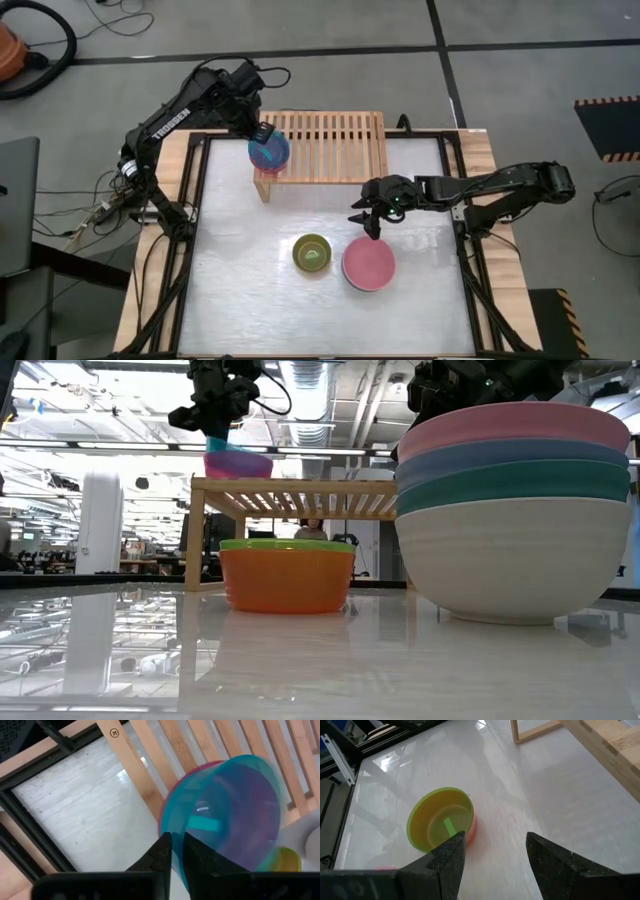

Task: Place and stack bowls onto a shelf
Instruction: Stack the blue bowl on top of the pink bowl on the shelf, then stack the green bowl on top of the blue bowl on the shelf

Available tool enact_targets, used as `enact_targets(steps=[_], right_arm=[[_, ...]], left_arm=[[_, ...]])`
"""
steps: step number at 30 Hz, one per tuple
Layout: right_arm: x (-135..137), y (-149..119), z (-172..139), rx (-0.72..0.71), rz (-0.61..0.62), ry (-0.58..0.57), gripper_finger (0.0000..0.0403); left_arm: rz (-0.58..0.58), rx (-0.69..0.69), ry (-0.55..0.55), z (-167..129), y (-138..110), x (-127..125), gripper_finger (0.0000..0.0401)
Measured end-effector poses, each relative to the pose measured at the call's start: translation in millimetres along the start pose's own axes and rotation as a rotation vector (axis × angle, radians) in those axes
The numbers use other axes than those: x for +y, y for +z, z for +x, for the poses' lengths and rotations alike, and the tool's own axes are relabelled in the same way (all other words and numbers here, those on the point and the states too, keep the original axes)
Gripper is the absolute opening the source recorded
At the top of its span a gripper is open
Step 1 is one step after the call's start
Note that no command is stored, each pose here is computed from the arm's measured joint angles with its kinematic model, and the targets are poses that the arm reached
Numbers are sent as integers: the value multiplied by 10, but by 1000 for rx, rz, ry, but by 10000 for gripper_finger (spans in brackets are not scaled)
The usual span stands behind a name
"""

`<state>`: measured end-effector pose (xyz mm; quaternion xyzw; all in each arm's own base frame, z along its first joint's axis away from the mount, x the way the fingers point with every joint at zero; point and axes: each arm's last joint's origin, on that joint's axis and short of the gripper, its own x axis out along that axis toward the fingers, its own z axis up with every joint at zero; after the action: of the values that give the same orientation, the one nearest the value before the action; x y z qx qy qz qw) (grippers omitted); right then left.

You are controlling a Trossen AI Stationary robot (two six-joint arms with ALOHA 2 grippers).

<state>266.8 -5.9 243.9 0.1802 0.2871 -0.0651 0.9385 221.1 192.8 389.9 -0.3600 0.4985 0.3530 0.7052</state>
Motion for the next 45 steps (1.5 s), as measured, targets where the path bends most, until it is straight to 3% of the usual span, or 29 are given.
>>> enact_targets(steps=[9,13,18,20,23,26,29,37,42,45], right_arm=[[0,0,0,0,0,0,234],[0,0,0,0,0,0,234],[1,-4,0,4,3,0,234],[7,-12,0,10,1,0,234],[17,-18,0,13,-2,3,234],[10,-15,0,12,0,1,234],[-4,-9,-1,10,3,-3,234],[-5,-32,-2,32,-2,-9,234],[23,-90,-4,79,-12,-12,234],[44,-133,-8,113,-26,-14,234]], left_arm=[[11,-19,15,2,4,-25,137],[15,-41,1,-61,13,-32,165],[80,-85,-240,-413,-113,-156,161],[152,-109,-328,-574,-259,-294,154],[354,-152,-367,-720,-564,-602,144],[557,-193,-318,-750,-894,-977,140],[657,-238,-241,-659,-1158,-1371,139],[587,-115,-87,-3,-1420,-2054,153],[497,-101,4,287,-1551,-2215,182],[418,-120,-26,404,-1771,-2221,194]])
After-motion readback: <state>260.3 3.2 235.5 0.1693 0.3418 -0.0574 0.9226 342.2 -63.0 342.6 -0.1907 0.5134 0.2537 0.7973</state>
